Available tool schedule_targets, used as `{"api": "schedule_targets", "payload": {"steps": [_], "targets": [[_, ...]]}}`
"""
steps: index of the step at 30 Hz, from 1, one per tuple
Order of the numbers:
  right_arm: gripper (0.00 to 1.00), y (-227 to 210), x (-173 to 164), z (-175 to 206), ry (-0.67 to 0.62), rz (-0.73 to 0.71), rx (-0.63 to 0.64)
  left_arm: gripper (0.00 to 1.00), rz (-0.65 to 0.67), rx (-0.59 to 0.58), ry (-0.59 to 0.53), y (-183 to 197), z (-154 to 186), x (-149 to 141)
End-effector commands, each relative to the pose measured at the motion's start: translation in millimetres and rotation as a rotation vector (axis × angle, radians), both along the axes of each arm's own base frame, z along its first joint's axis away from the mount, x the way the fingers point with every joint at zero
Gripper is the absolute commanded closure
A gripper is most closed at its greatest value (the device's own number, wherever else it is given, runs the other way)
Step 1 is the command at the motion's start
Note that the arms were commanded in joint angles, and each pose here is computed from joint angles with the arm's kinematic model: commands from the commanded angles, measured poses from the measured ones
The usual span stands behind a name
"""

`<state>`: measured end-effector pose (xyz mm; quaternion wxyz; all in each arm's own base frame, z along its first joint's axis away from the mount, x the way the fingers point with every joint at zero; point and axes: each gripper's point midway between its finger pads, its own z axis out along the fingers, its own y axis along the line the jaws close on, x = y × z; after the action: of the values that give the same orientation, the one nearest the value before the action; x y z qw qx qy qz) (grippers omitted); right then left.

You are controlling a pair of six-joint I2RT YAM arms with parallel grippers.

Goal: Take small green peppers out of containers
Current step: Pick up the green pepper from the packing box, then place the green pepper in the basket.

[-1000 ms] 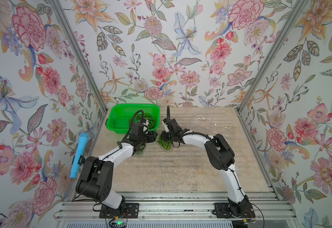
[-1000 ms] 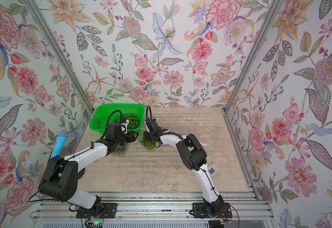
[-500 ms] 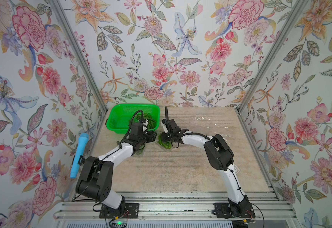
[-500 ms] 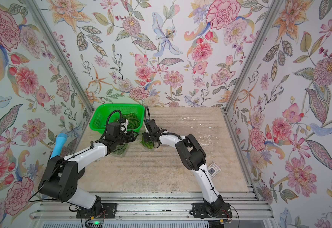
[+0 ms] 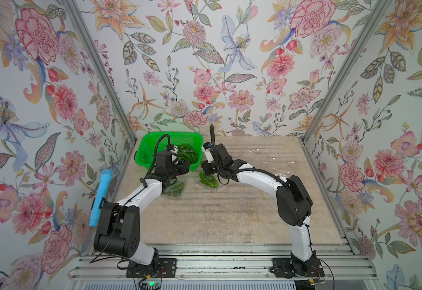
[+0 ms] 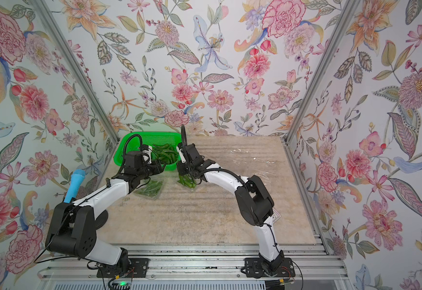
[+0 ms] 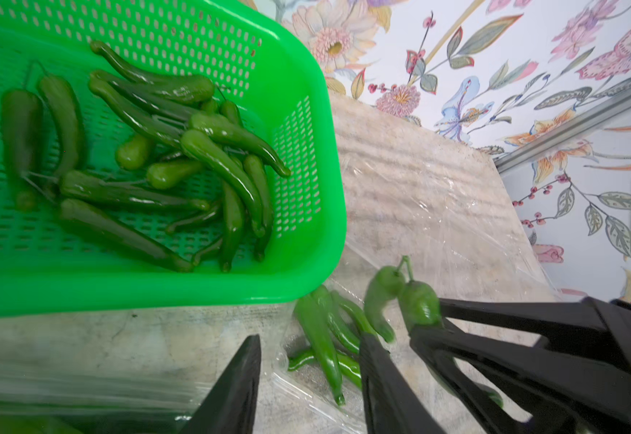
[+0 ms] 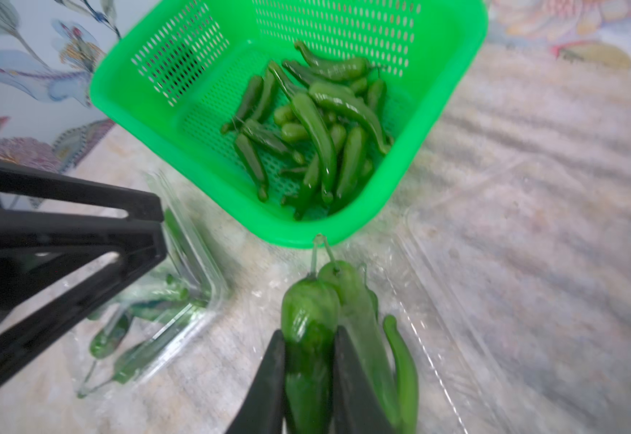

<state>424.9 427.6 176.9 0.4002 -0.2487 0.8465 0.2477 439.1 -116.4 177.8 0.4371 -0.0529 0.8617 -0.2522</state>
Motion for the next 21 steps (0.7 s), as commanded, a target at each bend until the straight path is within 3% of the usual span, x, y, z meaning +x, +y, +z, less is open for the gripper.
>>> {"api": "schedule_targets", "payload": {"steps": [1, 6, 9, 10, 11, 12, 16, 21], "targets": [[0.94, 19, 18, 19, -0.056, 0.067, 0.037, 0.54, 0.037, 0.001, -0.099, 19, 38, 14], [0.92, 53, 62, 24, -0.086, 0.134, 0.111, 0.54, 0.042, -0.006, -0.119, 26, 48, 34], [0.84, 69, 87, 17, -0.088, 0.166, 0.162, 0.54, 0.031, -0.015, -0.097, 23, 38, 42], [0.79, 72, 96, 13, -0.091, 0.162, 0.184, 0.54, 0.028, -0.018, -0.089, 22, 34, 43], [0.62, 73, 104, 11, -0.1, 0.156, 0.2, 0.54, 0.026, -0.022, -0.085, 21, 32, 43], [0.56, 73, 109, 7, -0.105, 0.153, 0.205, 0.54, 0.025, -0.023, -0.079, 21, 29, 43], [0.52, 59, 125, 8, -0.12, 0.12, 0.219, 0.54, 0.029, -0.015, -0.053, 22, 17, 36], [0.53, 47, 113, 38, -0.203, 0.15, 0.173, 0.54, 0.035, -0.011, -0.013, 24, 0, 20]]}}
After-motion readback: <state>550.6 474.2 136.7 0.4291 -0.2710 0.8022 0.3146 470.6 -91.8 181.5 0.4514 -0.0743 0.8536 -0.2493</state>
